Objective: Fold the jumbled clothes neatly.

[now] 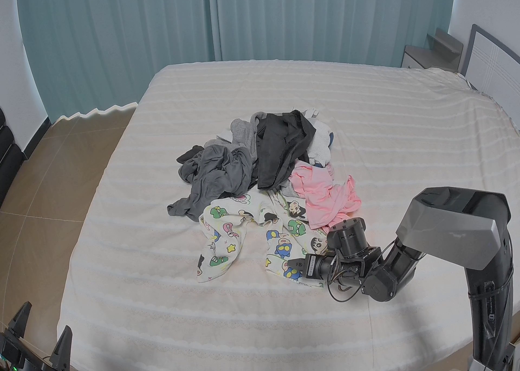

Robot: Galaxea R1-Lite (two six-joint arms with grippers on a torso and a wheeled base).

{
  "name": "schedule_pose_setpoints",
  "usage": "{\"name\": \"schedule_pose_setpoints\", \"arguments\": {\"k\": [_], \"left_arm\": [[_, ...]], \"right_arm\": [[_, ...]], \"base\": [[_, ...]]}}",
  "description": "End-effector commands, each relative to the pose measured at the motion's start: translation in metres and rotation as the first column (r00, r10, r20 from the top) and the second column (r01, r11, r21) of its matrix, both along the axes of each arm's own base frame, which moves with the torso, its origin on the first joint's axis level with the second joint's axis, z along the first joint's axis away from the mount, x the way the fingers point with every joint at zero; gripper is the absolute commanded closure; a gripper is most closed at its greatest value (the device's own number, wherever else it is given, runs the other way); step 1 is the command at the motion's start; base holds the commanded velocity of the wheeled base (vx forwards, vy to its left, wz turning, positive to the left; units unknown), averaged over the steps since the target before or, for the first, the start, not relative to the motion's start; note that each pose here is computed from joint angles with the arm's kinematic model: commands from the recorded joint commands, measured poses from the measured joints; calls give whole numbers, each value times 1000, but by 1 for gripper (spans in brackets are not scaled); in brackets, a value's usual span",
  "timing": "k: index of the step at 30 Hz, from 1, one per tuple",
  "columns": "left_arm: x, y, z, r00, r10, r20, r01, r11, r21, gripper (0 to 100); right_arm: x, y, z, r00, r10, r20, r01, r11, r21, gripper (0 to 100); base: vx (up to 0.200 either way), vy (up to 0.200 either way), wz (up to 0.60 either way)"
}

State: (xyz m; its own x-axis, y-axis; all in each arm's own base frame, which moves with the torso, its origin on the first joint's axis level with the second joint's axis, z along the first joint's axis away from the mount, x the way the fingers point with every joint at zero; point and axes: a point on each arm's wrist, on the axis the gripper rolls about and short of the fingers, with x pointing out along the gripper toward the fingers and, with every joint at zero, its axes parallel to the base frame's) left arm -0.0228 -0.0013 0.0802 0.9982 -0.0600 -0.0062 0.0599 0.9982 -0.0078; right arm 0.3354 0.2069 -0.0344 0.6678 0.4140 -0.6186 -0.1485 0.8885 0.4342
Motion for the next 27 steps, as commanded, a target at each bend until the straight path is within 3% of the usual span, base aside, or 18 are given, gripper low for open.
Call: {"name": "schedule_pose_setpoints", "arguments": {"k": [1, 10, 19, 27], "left_arm": [[0, 0, -5, 1000, 0, -5, 0, 1000, 0, 0], [0, 0, -5, 1000, 0, -5, 0, 1000, 0, 0], [0, 0, -5, 1000, 0, -3, 0, 1000, 3, 0], [0, 0, -5, 1000, 0, -3, 0, 1000, 3, 0]], "right_arm": [[1, 2, -14, 1000, 6, -22, -6, 1000, -17, 100], [-4, 1, -10, 1000, 6, 21, -5, 996, -84, 100], [-42, -4, 28, 998, 48, 47, -45, 997, -56, 100], [-88, -16, 57, 982, 100, 160, -104, 994, 15, 100]], "base": [[0, 0, 0], [0, 0, 0], [0, 0, 0], [0, 0, 0]]}}
